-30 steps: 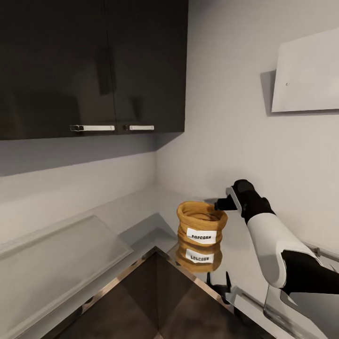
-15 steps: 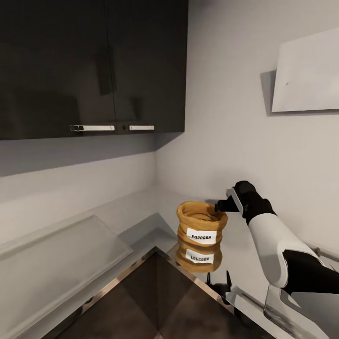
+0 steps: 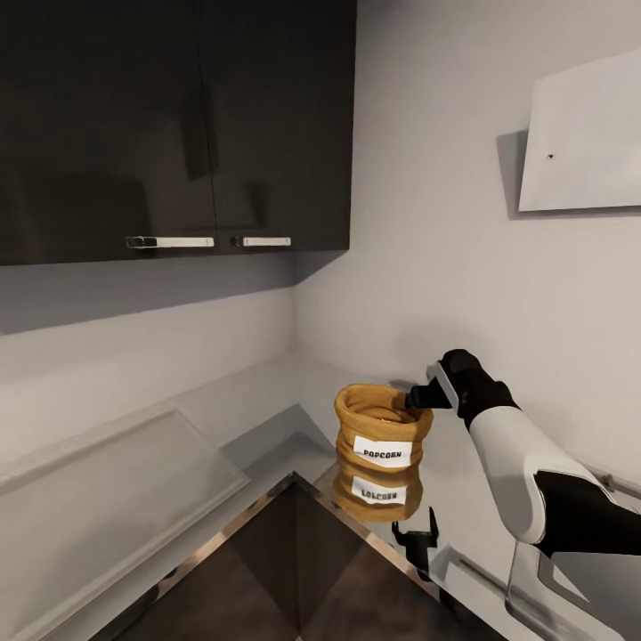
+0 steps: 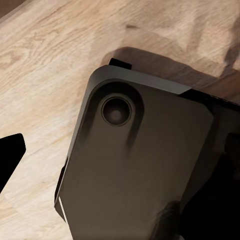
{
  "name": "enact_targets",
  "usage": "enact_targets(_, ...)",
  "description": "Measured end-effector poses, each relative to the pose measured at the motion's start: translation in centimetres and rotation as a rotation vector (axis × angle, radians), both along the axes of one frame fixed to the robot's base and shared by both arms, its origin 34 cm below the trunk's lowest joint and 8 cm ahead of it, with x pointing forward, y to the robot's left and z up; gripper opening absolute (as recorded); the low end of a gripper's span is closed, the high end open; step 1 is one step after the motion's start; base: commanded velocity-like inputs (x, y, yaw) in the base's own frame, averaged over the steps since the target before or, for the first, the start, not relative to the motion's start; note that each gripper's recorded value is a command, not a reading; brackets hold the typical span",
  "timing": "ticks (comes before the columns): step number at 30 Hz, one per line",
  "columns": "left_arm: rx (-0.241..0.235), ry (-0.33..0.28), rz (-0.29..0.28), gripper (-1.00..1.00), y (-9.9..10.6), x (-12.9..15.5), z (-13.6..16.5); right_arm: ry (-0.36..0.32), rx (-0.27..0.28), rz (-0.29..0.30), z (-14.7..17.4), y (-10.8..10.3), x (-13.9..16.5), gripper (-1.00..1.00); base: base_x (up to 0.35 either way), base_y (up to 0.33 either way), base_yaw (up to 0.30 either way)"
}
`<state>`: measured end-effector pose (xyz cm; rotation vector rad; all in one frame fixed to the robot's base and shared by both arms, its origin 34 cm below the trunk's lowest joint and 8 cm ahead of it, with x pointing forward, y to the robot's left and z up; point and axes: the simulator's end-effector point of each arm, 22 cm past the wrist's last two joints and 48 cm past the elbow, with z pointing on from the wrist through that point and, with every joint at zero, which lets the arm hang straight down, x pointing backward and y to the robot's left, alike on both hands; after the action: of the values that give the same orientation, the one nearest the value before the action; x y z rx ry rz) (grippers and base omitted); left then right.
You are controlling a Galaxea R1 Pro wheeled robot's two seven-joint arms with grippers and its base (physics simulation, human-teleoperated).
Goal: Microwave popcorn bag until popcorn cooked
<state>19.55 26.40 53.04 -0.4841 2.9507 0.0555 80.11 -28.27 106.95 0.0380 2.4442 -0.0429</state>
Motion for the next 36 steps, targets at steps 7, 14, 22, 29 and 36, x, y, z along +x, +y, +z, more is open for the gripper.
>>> enact_targets(7,0.0,0.001,-0.002,1.0,0.0,-0.1,0.0,0.007,0.001,-0.002,-0.4,-0.1,-0.1,1.0,0.151,0.0,0.0)
enact_targets(14,0.0,0.001,-0.002,1.0,0.0,0.0,0.0,0.025,-0.008,-0.007,-1.9,-0.8,-0.3,1.0,0.068,0.0,0.0)
enact_targets(22,0.0,0.001,-0.001,1.0,0.0,0.0,0.0,0.019,-0.018,-0.023,-4.0,-3.3,-0.3,1.0,0.001,0.0,0.0)
enact_targets(29,0.0,0.001,-0.001,1.0,0.0,0.0,0.0,0.021,-0.012,-0.018,-4.2,-3.0,-0.3,1.0,0.0,0.0,0.0)
enact_targets(36,0.0,0.001,-0.001,1.0,0.0,0.0,0.0,0.069,-0.007,-0.009,-6.1,-2.5,-1.2,1.0,0.0,0.0,0.0)
